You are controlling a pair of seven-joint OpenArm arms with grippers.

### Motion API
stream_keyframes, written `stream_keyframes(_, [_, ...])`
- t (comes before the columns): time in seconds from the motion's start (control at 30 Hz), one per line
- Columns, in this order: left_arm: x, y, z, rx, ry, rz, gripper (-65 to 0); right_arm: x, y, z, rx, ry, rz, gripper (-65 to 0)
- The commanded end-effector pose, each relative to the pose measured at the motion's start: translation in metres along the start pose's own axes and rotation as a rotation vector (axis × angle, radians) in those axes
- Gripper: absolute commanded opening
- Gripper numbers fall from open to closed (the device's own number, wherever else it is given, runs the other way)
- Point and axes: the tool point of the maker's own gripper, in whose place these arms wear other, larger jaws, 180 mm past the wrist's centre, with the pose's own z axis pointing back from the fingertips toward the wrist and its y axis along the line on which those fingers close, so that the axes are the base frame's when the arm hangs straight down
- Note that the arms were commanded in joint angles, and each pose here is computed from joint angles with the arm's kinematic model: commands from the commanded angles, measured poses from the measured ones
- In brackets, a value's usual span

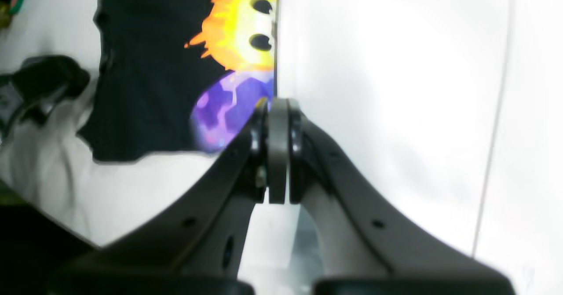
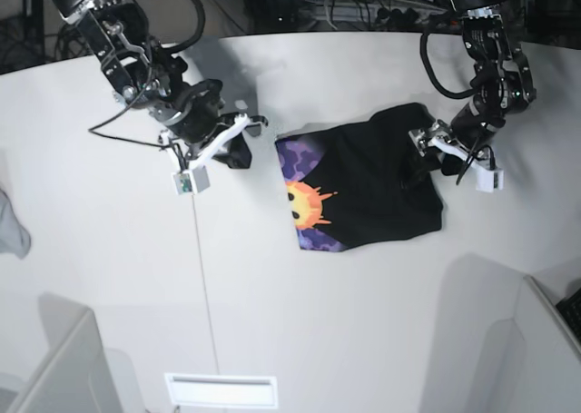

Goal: Fold the T-shirt properly
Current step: 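Release the bundle with the right gripper and raise it away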

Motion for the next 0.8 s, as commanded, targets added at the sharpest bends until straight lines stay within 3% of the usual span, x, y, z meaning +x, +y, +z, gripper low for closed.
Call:
stream_keyframes(0.0, [0.013, -0.006, -0.005, -0.022, -0.033, -0.001, 0.0, 0.014, -0.002, 0.004, 0.001, -0.045, 0.023, -65.0])
stream_keyframes(0.23, [-0.004, 0.001, -0.031, 0.025, 0.015, 0.083, 0.0, 0.002, -0.018, 0.020, -0.043, -0.031, 0.002, -65.0])
stream_keyframes(0.4, [-0.019, -0.017, -0.053, 0.016, 0.092, 0.003, 0.0, -0.005, -0.031, 0.025, -0.079, -0.027, -0.026, -65.0])
stream_keyframes(0.53, [-0.027, -0.015, -0.058, 0.017, 0.118, 0.015, 0.0, -0.004, -0.043, 0.030, -0.113, -0.038, -0.048, -65.0])
stream_keyframes(0.63, [-0.029, -0.016, -0.059, 0.017, 0.126, 0.008, -10.4, 0.003, -0.058, 0.035, -0.153, -0.070, -0.067, -65.0])
stream_keyframes(0.77, [-0.027, -0.016, -0.061, 0.016, 0.129, 0.005, -36.0, 0.018, -0.086, 0.050, -0.244, -0.222, -0.149, -65.0])
